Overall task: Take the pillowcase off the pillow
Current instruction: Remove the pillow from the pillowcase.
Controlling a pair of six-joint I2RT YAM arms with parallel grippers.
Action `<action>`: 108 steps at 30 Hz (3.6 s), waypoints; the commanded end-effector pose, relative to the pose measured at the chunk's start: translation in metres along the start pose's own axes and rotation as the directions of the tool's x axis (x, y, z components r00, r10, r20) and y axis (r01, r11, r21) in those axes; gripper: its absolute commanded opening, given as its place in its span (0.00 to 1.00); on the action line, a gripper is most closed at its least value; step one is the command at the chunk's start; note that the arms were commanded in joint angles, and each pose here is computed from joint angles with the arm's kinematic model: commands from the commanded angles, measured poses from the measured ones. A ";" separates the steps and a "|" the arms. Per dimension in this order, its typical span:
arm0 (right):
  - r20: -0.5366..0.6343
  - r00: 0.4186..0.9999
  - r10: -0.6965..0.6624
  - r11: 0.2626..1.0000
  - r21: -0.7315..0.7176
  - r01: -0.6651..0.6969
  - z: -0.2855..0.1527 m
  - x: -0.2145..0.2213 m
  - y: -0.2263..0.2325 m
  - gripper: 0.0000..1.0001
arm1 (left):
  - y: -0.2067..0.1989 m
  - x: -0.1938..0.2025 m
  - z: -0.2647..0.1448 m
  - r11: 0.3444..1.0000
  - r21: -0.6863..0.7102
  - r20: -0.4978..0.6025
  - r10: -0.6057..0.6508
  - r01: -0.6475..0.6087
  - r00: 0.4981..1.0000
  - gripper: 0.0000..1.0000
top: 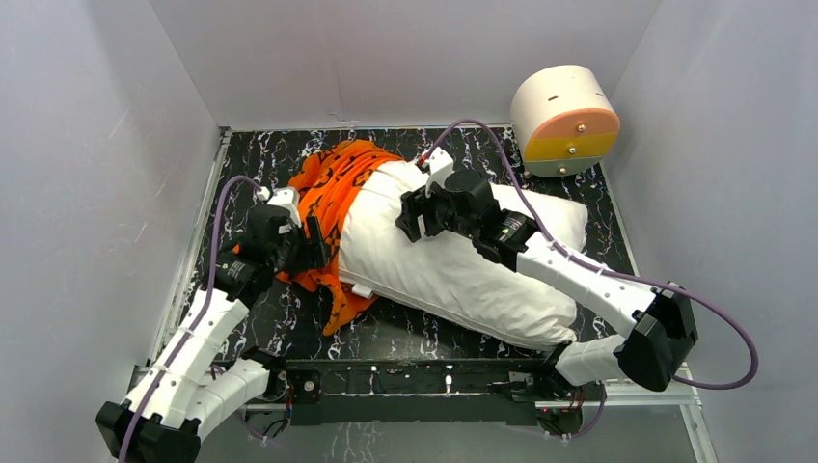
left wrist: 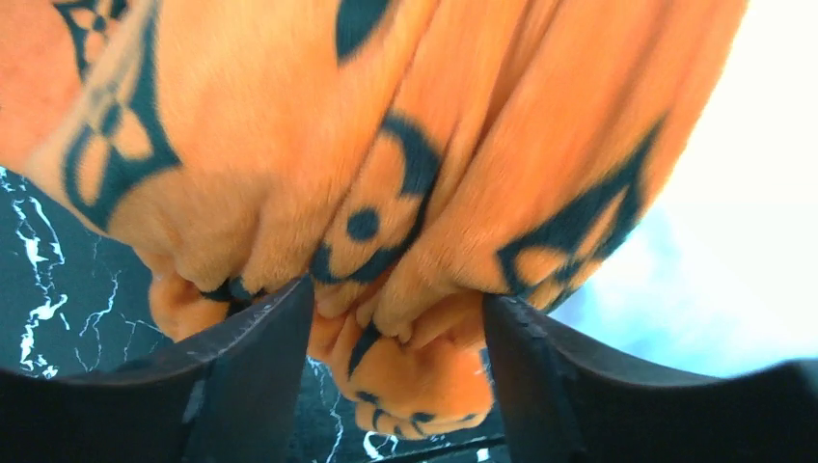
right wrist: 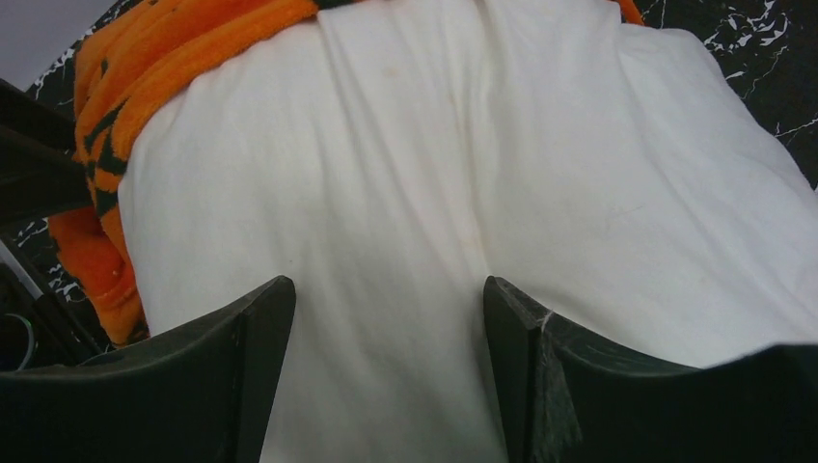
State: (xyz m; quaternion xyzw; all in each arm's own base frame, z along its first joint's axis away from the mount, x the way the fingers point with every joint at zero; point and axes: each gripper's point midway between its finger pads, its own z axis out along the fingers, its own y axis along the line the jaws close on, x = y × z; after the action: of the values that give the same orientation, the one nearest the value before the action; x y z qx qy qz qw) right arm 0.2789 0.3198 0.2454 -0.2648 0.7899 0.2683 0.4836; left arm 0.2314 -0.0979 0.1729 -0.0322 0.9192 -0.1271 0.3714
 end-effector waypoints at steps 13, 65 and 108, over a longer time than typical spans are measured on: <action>-0.415 0.910 0.005 0.982 -0.170 -0.083 -0.013 0.195 0.019 0.42 | -0.047 -0.135 0.006 0.992 0.024 0.153 0.119 -0.124 0.981 0.98; -0.440 0.898 0.000 0.995 -0.086 -0.042 -0.033 0.218 0.015 0.39 | 0.037 -0.245 0.058 0.942 0.276 0.165 -0.244 0.193 0.956 0.82; -0.289 0.950 0.123 0.992 0.046 -0.114 -0.038 0.181 0.002 0.38 | 0.058 -0.205 0.104 0.995 0.063 -0.056 -0.070 0.074 0.996 0.00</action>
State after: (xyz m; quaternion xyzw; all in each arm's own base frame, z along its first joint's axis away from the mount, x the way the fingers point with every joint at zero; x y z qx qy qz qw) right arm 0.2127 0.3047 0.1721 -0.1931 0.7945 0.3386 0.4657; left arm 0.4330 -0.0411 0.1732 -0.0736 0.9547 -0.1570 0.2417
